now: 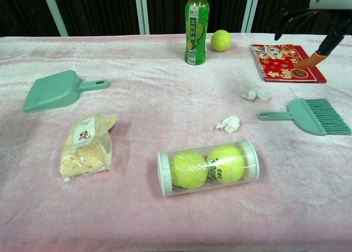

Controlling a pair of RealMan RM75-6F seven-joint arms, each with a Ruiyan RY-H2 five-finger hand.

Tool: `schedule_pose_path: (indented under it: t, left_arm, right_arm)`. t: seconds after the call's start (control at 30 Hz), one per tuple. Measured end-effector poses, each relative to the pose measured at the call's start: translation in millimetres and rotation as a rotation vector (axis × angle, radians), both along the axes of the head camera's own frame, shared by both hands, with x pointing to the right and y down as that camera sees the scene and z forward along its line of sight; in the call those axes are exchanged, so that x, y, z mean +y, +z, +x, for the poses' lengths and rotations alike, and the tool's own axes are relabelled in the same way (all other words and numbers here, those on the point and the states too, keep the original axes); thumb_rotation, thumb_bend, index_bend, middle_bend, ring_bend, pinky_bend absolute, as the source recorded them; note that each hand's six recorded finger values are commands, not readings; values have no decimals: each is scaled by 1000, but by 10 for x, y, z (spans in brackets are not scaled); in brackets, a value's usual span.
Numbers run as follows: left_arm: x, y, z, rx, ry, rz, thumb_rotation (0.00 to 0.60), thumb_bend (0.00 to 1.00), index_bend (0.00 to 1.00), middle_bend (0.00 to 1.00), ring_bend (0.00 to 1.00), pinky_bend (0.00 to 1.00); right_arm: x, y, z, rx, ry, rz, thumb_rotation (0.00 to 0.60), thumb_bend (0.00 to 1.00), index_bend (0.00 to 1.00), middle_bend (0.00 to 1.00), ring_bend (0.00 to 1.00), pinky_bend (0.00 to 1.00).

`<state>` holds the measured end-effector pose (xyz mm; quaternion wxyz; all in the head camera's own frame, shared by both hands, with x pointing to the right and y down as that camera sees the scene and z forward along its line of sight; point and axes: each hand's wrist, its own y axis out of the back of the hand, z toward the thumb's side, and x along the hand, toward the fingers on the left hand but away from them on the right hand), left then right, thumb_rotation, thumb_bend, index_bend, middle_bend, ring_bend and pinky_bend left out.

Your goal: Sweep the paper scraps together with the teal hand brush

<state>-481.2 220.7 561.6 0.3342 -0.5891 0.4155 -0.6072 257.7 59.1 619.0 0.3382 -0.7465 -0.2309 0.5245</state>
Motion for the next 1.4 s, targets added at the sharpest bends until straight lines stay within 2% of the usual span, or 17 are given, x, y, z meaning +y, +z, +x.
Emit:
schedule_pose_path:
  t: [0.13,0.3,0.47,0.67,0.93,1.4]
  left_arm:
    - [-3,2,-2,1,-3,-4,600,309,95,76,6,60]
    - [-2,-1,0,0,-2,-2,600,308,95,76,6,61]
    - [-3,1,0,-1,-2,-3,600,308,95,76,6,60]
    - [-3,0,2,-2,-1,-1,600,309,95,76,6,61]
    - [-4,4,-2,-2,-2,-3,600,309,95,76,6,60]
    - [-6,8,-6,-2,-5,-7,600,309,95,76,6,60]
  right_arm:
    - [118,252,115,115,79,-34,600,128,285,358,188,156]
    - [276,510,148,204,152,-73,600,135,319,410,205,156]
    - [377,666,126,201,220,-114,600,138,347,437,219,156]
    - [421,811,115,184,258,-109,600,189,379,454,226,156]
    - [487,950,75,180,261,-102,600,213,417,450,226,156]
    - [550,1159,56,189,254,-97,600,214,417,416,222,156]
